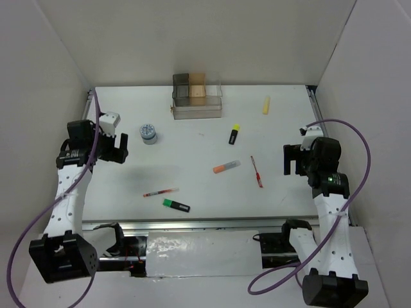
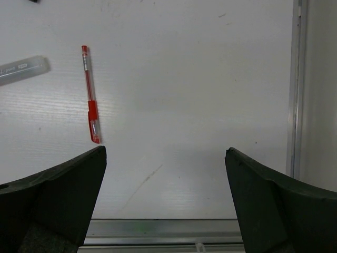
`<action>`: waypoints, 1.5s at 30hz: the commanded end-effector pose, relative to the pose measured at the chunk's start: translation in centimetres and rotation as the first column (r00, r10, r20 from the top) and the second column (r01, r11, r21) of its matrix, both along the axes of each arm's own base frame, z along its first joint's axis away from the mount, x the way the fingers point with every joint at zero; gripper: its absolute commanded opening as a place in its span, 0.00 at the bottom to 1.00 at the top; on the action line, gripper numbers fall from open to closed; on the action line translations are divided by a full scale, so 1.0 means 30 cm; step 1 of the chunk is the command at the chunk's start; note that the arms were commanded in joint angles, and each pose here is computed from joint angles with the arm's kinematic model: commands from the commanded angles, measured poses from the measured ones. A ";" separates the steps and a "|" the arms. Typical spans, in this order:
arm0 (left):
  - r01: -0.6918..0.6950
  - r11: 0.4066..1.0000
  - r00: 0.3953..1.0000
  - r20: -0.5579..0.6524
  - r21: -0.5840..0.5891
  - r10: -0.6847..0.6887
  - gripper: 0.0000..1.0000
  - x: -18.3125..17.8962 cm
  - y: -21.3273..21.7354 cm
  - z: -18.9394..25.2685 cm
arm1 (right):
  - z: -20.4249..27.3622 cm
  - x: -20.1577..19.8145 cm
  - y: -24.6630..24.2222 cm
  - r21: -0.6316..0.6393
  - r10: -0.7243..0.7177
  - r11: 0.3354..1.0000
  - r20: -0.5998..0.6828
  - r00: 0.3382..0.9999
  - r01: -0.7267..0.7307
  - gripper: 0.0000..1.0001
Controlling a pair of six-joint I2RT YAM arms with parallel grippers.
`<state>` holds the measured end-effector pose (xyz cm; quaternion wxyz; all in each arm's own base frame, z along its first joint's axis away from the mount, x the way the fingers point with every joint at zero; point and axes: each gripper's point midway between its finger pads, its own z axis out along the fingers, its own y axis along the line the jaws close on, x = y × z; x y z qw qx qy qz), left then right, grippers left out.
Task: Sort the stationery into containers
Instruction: Pick up the stationery from the center of the board.
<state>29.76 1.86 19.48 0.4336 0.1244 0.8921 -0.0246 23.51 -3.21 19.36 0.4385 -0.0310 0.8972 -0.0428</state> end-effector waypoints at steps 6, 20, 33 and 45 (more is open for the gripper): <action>0.016 0.999 1.000 -0.026 -0.036 -0.017 0.99 0.121 -0.052 -0.079 | -0.010 0.022 0.000 0.003 0.014 1.000 -0.004 1.000 -0.014 1.00; -0.038 0.998 0.998 -0.056 -0.043 0.035 0.98 0.341 -0.123 -0.281 | -0.036 0.050 0.007 0.015 0.044 0.999 -0.053 0.998 -0.043 1.00; -0.030 0.996 0.999 0.023 -0.085 0.032 0.99 0.550 -0.215 -0.329 | -0.073 0.071 0.011 0.028 0.057 0.998 -0.093 0.994 -0.055 1.00; -0.046 0.997 0.998 0.034 -0.067 0.048 0.96 0.636 -0.216 -0.344 | -0.090 0.090 0.014 0.041 0.062 0.998 -0.105 0.993 -0.058 1.00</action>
